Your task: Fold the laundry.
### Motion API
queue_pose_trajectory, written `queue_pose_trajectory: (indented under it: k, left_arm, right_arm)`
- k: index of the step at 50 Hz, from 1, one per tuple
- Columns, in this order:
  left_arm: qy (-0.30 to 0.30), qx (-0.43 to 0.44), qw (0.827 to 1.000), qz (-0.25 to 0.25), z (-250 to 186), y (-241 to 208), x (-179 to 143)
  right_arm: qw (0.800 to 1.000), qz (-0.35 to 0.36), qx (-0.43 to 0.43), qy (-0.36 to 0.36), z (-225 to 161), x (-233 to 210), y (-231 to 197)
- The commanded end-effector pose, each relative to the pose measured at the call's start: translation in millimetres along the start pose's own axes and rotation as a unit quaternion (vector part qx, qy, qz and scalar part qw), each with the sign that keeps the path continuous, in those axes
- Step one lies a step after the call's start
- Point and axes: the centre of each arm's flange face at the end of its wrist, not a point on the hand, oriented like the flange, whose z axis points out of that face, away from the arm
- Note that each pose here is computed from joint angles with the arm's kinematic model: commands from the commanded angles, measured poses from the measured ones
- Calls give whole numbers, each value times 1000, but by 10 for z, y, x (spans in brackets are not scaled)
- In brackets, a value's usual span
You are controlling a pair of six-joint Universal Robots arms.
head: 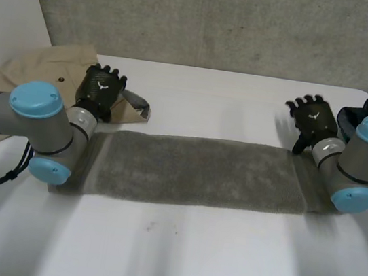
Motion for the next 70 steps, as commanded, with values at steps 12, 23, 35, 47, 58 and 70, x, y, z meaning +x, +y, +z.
queue_pose_trajectory:
  k: [12,23,35,47,58,70]
  left_arm:
    - [-28,10,999,-33,-457,-539,-240]
    - [60,18,985,-164,-1098,-836,-202]
    - [135,4,965,-225,-1236,-888,-82]
    - [130,14,966,-225,-1259,-971,-130]
    - [128,29,966,-224,-1340,-1124,-207]
    - [105,68,969,-214,-1429,-1377,-416]
  right_arm:
    - [998,18,-22,48,-551,376,-632]
    - [979,55,-186,-63,-1458,487,-193]
    - [983,-3,-176,-55,-1481,502,101]
    - [974,-4,-225,26,-1508,1060,505]
    - [959,-129,-241,75,-1606,1472,393]
    - [985,-144,31,-88,-1433,-101,-1005]
